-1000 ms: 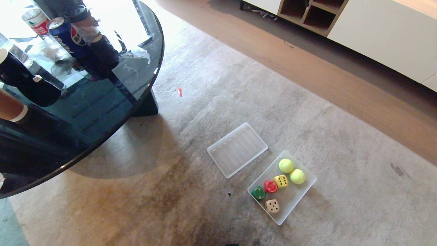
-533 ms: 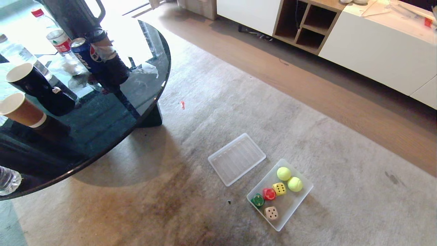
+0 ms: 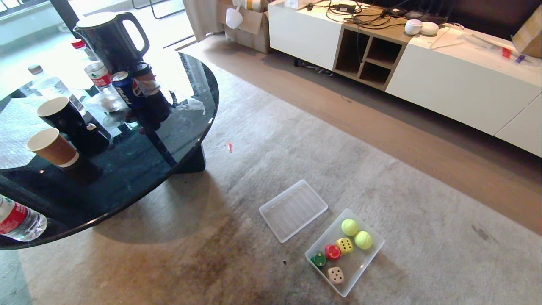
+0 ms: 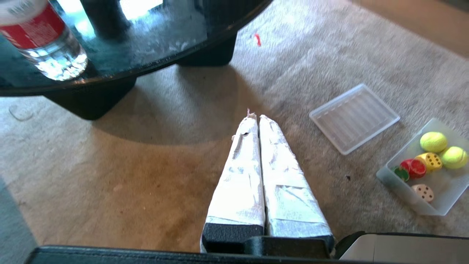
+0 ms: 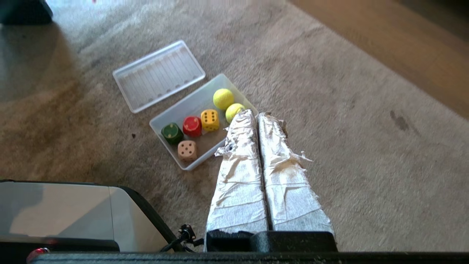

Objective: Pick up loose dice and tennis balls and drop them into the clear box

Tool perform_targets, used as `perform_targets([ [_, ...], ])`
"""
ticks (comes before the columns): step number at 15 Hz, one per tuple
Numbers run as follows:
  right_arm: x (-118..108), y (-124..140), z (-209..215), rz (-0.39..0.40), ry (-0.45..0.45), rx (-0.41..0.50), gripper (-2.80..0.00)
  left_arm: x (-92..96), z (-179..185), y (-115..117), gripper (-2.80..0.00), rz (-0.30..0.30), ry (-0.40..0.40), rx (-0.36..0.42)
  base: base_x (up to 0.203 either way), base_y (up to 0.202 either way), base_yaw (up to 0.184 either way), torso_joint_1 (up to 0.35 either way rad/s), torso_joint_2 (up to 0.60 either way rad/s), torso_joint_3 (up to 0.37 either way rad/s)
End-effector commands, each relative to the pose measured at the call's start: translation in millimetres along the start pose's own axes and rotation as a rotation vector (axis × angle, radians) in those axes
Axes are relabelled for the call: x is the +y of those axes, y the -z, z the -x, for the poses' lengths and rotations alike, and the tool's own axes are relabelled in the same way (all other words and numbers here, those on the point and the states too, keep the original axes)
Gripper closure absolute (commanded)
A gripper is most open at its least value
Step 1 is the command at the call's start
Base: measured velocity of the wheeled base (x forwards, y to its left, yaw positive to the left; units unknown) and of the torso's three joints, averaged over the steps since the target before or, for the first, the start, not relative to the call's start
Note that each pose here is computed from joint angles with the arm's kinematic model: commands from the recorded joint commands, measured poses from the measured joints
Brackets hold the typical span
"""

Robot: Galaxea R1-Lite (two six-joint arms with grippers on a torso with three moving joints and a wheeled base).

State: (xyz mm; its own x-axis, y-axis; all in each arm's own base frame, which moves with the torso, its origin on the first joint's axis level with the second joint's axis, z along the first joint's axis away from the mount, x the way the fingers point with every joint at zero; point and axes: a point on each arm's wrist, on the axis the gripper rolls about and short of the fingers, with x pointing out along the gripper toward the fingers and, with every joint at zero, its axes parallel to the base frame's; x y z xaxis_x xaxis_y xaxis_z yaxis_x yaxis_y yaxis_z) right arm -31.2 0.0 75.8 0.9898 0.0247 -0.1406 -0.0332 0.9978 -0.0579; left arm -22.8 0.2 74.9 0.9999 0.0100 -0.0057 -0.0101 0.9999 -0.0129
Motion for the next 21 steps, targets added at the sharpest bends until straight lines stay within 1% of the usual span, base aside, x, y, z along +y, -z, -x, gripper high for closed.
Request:
perform_targets([
  [1,0.0,0.1,-0.1,0.001,0.000,0.003,0.00,0.0,-0.1,0.5,0.00,0.001,-0.001,0.002,0.000,0.000,0.000,0.001,0.01,0.203],
  [10,0.0,-0.2,-0.1,0.001,0.002,0.000,0.00,0.0,-0.2,0.6,0.00,0.001,-0.001,0.005,0.000,0.000,0.000,0.003,0.00,0.201],
  [15,-0.1,0.0,-0.2,-0.010,0.003,-0.002,0.00,0.0,-0.2,0.5,0.00,0.001,-0.001,0.004,0.000,0.000,0.000,0.003,0.00,0.205],
  [16,-0.2,0.3,-0.3,-0.028,0.011,-0.001,0.00,0.0,-0.1,0.6,0.00,0.001,-0.001,0.003,0.000,0.000,0.000,0.007,0.01,0.197],
  [18,-0.2,0.2,-0.4,-0.026,0.010,-0.002,0.00,0.0,-0.1,0.6,0.00,0.001,-0.001,0.003,0.000,0.000,0.000,0.005,0.01,0.200],
  [21,-0.2,-0.2,-0.4,-0.022,0.008,-0.006,0.00,0.0,-0.1,0.6,0.00,0.001,-0.001,0.003,0.000,0.000,0.000,0.004,0.00,0.085],
])
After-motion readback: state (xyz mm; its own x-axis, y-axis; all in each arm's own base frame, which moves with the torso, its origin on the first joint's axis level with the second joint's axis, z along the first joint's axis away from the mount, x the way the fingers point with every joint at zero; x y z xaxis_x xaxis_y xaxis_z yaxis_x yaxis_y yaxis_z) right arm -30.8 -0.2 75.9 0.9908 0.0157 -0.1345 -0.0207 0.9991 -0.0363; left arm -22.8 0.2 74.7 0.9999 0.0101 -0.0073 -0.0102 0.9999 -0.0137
